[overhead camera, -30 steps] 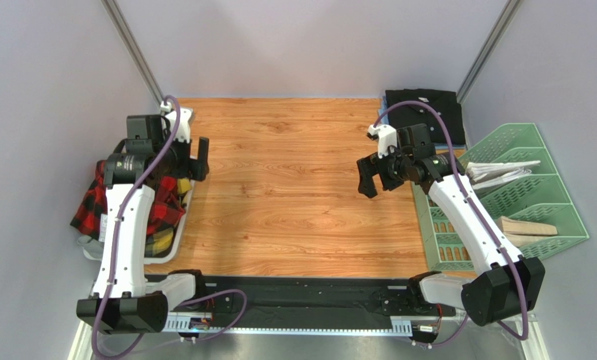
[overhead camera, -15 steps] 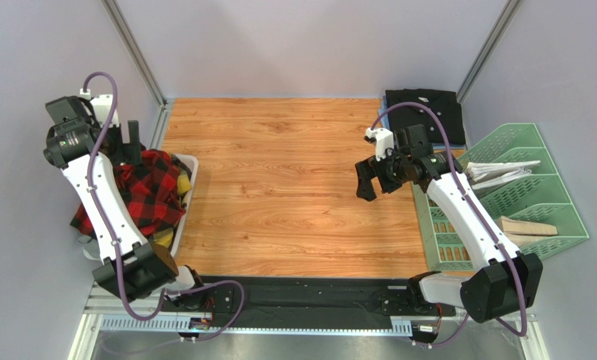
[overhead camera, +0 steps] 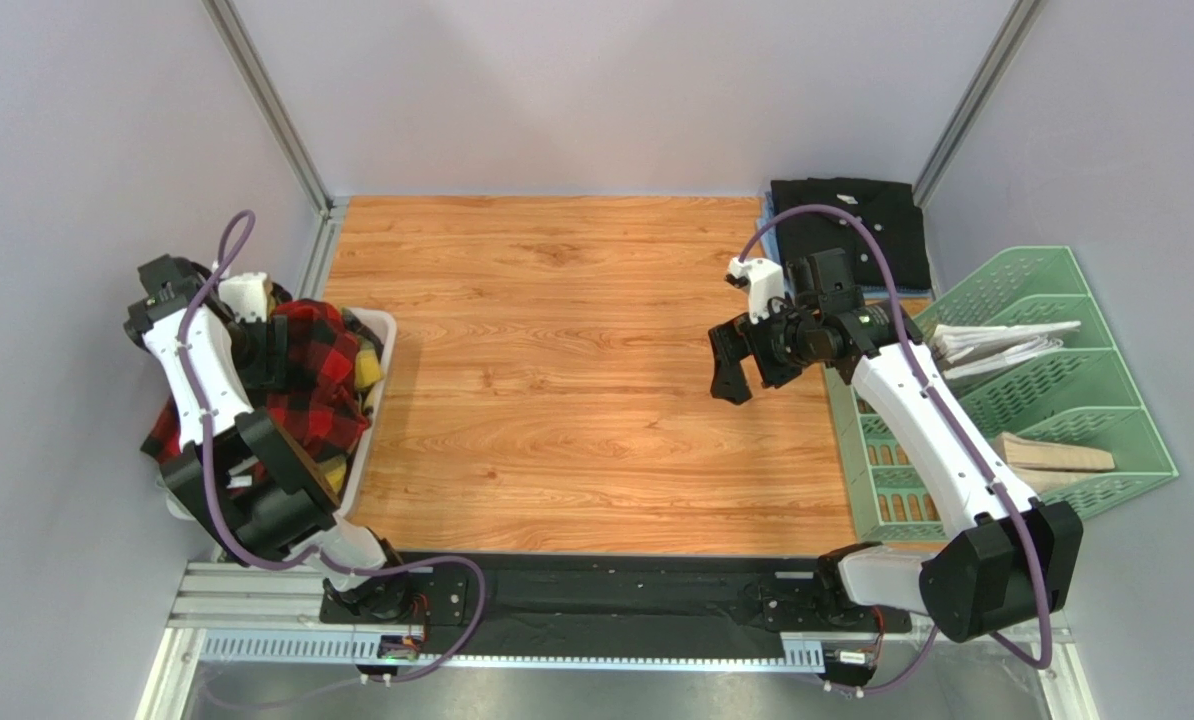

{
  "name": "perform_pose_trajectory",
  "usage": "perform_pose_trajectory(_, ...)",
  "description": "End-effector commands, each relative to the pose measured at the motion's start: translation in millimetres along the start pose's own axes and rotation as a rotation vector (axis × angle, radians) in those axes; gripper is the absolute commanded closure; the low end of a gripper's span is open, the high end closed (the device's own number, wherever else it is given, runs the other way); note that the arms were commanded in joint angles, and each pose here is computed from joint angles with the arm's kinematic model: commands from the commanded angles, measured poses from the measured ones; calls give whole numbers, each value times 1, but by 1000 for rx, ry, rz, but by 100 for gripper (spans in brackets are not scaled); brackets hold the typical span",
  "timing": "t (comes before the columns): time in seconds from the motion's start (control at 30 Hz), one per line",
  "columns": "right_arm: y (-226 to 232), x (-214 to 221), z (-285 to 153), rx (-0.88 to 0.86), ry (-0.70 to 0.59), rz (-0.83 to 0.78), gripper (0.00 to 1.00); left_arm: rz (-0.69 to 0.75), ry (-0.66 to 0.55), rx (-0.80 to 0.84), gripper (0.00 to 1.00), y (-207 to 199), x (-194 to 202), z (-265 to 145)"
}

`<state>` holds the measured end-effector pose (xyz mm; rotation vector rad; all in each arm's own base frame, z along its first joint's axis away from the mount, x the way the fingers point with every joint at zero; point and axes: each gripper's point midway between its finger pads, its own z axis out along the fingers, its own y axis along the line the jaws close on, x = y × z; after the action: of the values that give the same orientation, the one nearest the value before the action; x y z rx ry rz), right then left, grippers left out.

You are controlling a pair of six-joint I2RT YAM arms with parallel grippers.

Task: Fold and stack the long sleeve shirts
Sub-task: Grab the shirt from the pile

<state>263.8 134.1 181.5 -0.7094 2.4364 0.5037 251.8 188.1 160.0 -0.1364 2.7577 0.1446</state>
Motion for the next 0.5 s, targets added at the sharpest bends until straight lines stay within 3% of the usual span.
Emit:
perform_pose_trajectory(0.0, 5, -14, -9, -9, -53, -37, 0, 19, -41, -15, 52, 0, -1, -10)
perform_pose_trajectory(0.03, 5, -14, -9, -10, -53, -37, 0, 13, -81, -12, 94, -3, -6, -21)
perform_pose_trajectory(0.07, 6, -14, -10, -14, -52, -35, 0, 8, -131, -31, 100, -1, -17, -37)
perform_pose_trajectory(0.27, 7, -14, -8, -20, -49, -33, 0, 30, -456, -44, 100, -21, -70, -163)
perform_pose_trajectory(0.47, 6, -15, -6, -25, -47, -26, 0, 153, -695, 31, 100, -72, -119, -251)
